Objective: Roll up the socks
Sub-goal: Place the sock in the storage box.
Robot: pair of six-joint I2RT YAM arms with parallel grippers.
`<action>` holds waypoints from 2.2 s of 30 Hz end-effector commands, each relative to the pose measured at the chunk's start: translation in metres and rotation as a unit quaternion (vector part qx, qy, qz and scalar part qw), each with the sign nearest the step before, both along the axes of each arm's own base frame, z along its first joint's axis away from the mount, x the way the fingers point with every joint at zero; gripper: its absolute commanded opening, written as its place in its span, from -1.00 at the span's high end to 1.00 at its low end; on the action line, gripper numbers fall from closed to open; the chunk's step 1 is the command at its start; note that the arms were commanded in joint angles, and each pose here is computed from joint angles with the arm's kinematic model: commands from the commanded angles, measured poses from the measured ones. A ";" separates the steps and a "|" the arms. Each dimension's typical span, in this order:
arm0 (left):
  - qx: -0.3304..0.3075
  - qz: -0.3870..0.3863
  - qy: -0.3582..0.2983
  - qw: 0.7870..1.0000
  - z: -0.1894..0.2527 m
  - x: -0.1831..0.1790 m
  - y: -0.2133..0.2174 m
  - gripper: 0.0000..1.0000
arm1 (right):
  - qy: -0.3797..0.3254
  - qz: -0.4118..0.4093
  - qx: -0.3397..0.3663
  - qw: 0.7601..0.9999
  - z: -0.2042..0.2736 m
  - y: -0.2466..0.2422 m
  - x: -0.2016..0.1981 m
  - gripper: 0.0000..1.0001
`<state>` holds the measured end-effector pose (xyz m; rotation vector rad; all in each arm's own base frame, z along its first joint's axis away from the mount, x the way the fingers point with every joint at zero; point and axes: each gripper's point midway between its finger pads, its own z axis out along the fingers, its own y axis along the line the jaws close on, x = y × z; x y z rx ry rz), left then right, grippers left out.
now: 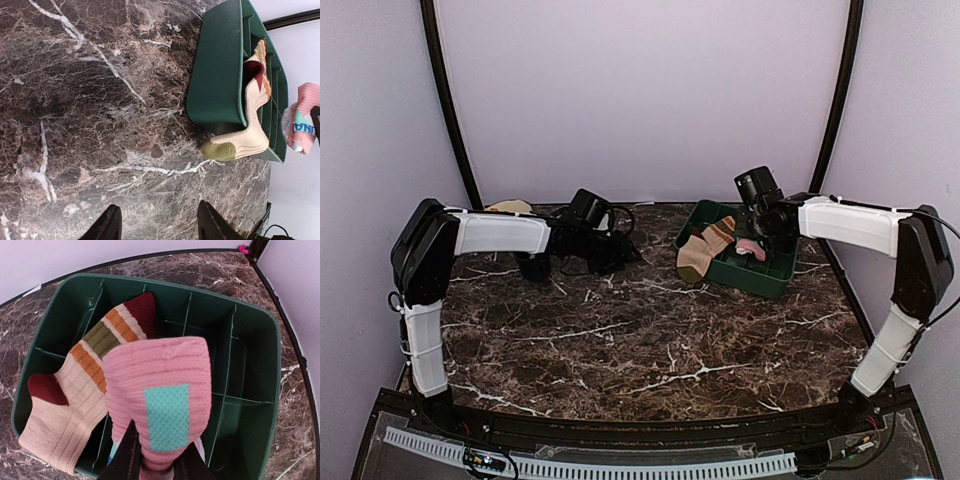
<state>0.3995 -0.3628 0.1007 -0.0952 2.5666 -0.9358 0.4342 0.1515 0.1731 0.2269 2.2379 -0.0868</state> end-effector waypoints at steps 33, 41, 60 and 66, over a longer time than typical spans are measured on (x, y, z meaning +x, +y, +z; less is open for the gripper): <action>-0.022 -0.010 -0.016 1.000 0.009 0.007 -0.006 -0.08 | 0.027 -0.158 0.180 0.970 -0.063 -0.064 -0.024 1.00; -0.026 -0.013 -0.015 0.999 0.008 0.006 -0.008 -0.08 | 0.054 -0.152 0.160 0.974 -0.070 -0.065 -0.027 1.00; -0.055 -0.014 -0.029 0.998 0.014 0.015 -0.017 -0.08 | 0.147 -0.135 0.044 0.979 -0.095 -0.050 -0.016 1.00; -0.063 -0.017 -0.034 0.997 0.019 0.017 -0.019 -0.09 | 0.179 -0.137 0.033 0.974 -0.108 -0.047 -0.015 1.00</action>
